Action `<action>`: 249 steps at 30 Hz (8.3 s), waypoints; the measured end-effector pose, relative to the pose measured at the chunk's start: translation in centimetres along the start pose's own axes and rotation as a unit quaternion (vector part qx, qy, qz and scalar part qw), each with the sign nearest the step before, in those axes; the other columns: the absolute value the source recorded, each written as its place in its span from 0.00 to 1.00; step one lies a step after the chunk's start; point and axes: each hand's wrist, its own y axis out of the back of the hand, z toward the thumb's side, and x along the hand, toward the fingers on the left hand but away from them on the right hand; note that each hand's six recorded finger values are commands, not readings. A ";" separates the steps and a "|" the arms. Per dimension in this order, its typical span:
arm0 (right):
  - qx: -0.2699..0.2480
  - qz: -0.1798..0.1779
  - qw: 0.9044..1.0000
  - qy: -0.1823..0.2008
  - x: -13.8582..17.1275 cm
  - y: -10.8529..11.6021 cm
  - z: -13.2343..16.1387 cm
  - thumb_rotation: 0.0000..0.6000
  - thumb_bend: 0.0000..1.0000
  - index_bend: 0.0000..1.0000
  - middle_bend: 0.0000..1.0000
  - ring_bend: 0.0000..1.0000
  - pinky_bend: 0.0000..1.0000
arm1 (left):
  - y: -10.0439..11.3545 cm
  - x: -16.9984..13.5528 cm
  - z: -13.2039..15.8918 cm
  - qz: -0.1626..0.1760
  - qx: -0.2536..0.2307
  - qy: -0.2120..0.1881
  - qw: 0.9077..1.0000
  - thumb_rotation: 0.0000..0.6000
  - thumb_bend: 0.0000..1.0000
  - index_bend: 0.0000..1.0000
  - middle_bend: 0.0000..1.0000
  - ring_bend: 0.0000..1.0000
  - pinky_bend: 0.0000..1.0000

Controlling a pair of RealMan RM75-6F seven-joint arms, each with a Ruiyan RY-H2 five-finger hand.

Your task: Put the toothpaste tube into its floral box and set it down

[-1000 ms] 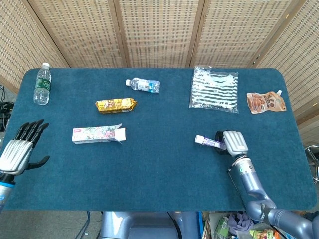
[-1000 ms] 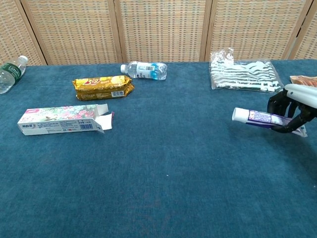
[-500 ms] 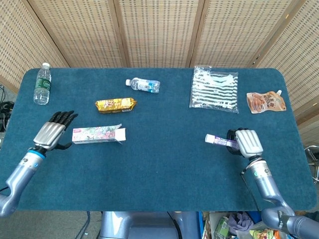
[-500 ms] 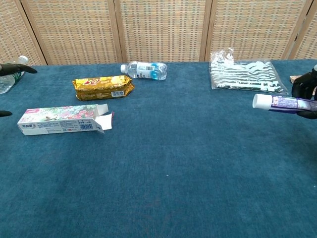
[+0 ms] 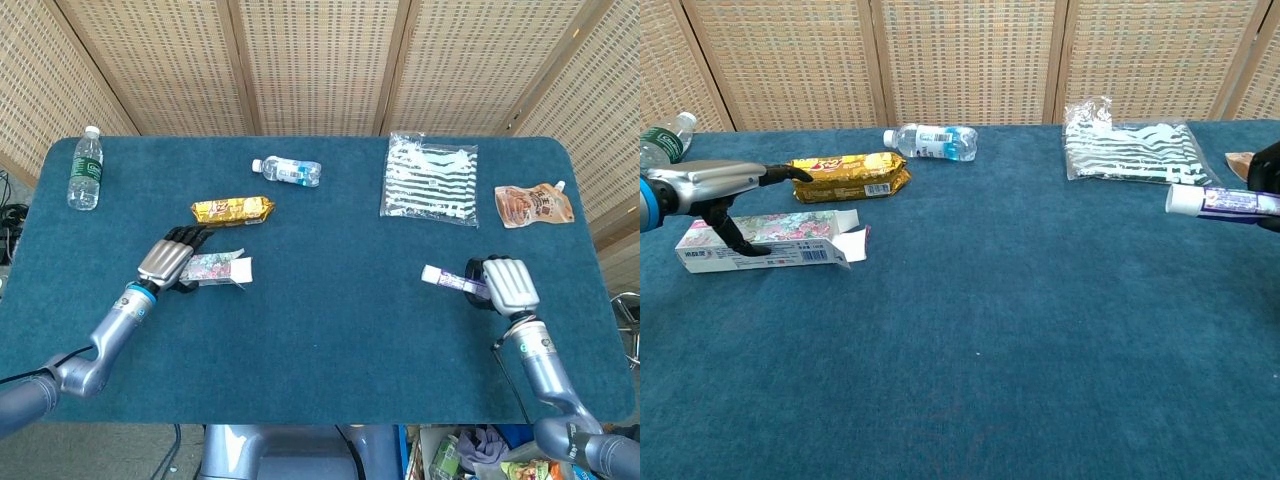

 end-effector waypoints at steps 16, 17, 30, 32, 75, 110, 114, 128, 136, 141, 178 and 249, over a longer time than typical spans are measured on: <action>-0.003 -0.007 1.000 0.001 0.1 0.8 -0.2 1.00 0.57 0.61 0.62 0.45 0.41 | -0.7 0.2 1.1 -0.024 0.018 0.008 1.000 1.00 0.28 0.39 0.41 0.38 0.43; -0.003 -0.008 1.000 0.001 0.1 0.9 -0.2 1.00 0.57 0.61 0.62 0.45 0.41 | -0.7 0.2 1.2 -0.023 0.020 0.007 1.000 1.00 0.29 0.40 0.42 0.39 0.43; 0.001 -0.017 1.000 0.006 1.3 1.8 -0.2 1.00 0.59 0.61 0.62 0.45 0.41 | 3.1 -0.9 3.0 0.014 0.034 -0.042 0.998 1.00 0.29 0.43 0.43 0.40 0.44; 0.004 -0.020 1.000 0.010 1.5 2.2 -0.1 1.00 0.59 0.61 0.62 0.45 0.41 | 4.1 -1.1 3.7 0.025 0.037 -0.061 0.997 1.00 0.29 0.43 0.43 0.40 0.44; 0.038 -0.022 0.997 0.063 1.8 8.7 3.2 1.00 0.59 0.63 0.64 0.47 0.41 | 13.5 7.1 26.2 0.116 0.152 -0.322 0.927 1.00 0.28 0.48 0.44 0.41 0.44; 0.049 -0.030 0.997 0.061 1.9 8.9 4.4 1.00 0.60 0.64 0.65 0.47 0.42 | 13.0 8.6 29.6 0.098 0.057 -0.330 0.937 1.00 0.28 0.49 0.45 0.42 0.44; 0.054 -0.030 0.996 0.064 1.8 9.0 4.9 1.00 0.60 0.64 0.65 0.48 0.43 | 13.2 8.6 30.3 0.100 0.057 -0.331 0.937 1.00 0.28 0.49 0.45 0.42 0.44; 0.069 -0.021 0.995 0.066 1.7 8.5 5.9 1.00 0.60 0.65 0.66 0.48 0.43 | 14.2 8.6 31.2 0.106 0.051 -0.324 0.939 1.00 0.28 0.49 0.45 0.42 0.44; 0.076 -0.019 0.995 0.070 1.5 8.2 6.5 1.00 0.60 0.65 0.66 0.48 0.43 | 14.2 8.7 31.3 0.103 0.050 -0.321 0.940 1.00 0.28 0.49 0.45 0.42 0.44; 0.068 -0.021 0.995 0.068 1.2 8.3 7.0 1.00 0.60 0.65 0.66 0.48 0.43 | 13.8 8.7 31.5 0.101 0.049 -0.321 0.941 1.00 0.28 0.49 0.45 0.42 0.44; 0.103 -0.014 0.992 0.070 0.1 8.6 11.2 1.00 0.26 0.32 0.27 0.37 0.43 | 13.2 8.1 34.5 0.092 -0.063 -0.327 0.938 1.00 0.28 0.54 0.50 0.47 0.45; 0.126 -0.035 0.984 -0.120 7.5 6.7 -7.9 1.00 0.00 0.00 0.00 0.00 0.00 | 2.0 6.5 13.6 -0.023 0.016 -0.172 0.985 1.00 0.19 0.00 0.00 0.00 0.00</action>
